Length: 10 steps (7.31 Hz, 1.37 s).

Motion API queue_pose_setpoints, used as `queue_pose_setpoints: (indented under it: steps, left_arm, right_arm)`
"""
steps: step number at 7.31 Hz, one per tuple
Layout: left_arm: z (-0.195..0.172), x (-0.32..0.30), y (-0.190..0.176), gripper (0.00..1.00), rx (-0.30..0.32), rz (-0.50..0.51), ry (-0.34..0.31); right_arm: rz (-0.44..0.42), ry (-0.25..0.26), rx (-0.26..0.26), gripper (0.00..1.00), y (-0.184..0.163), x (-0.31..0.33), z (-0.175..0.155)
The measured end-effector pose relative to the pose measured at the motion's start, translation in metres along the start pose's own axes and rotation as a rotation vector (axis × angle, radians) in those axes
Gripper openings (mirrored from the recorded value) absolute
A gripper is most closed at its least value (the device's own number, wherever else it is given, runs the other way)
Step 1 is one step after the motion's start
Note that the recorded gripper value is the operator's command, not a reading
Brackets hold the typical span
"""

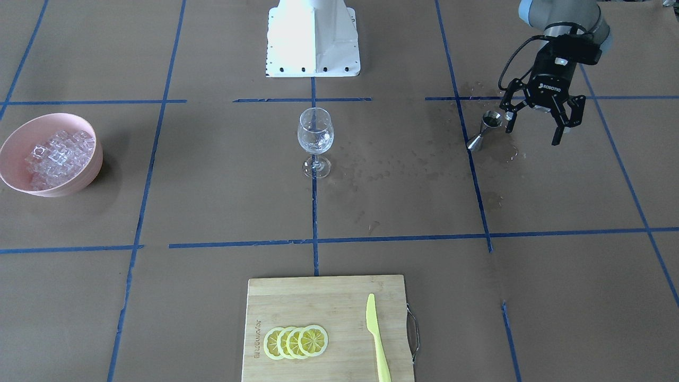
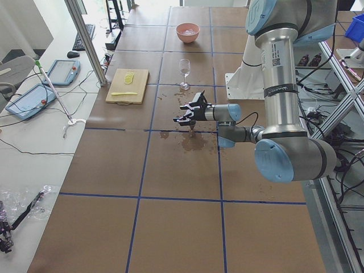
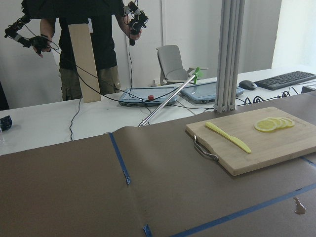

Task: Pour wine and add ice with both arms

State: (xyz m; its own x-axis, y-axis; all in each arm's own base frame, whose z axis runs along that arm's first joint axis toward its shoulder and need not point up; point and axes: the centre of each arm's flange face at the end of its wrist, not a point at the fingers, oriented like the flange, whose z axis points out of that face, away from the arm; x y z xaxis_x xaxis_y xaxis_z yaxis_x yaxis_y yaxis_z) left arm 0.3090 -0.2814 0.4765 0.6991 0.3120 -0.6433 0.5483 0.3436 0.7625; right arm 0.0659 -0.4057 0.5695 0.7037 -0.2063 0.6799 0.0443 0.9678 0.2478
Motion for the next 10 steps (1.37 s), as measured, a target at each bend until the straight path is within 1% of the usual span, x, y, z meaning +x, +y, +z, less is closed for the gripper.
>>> queue_pose_setpoints:
  steps: [2, 4, 8, 9, 10]
  left_arm:
    - [-0.015, 0.015, 0.035, 1.0, 0.005, -0.02, -0.018]
    - [-0.025, 0.022, 0.058, 1.0, 0.01, -0.027, -0.031]
    - [-0.019, 0.031, 0.1, 0.99, 0.0, -0.009, -0.041]
    - [-0.016, 0.034, 0.11, 0.91, -0.005, -0.007, -0.043]
    - [-0.013, 0.037, 0.116, 0.8, -0.006, -0.016, -0.044]
  right_arm:
    - [0.0, 0.0, 0.0, 1.0, 0.0, 0.0, 0.0]
    - [0.001, 0.0, -0.001, 1.0, 0.001, 0.0, 0.0]
    - [-0.003, 0.002, 0.003, 1.0, 0.001, -0.002, -0.002]
    - [-0.003, 0.002, 0.003, 1.0, 0.001, -0.002, -0.002]
    - [-0.003, 0.002, 0.003, 1.0, 0.001, -0.002, -0.002]
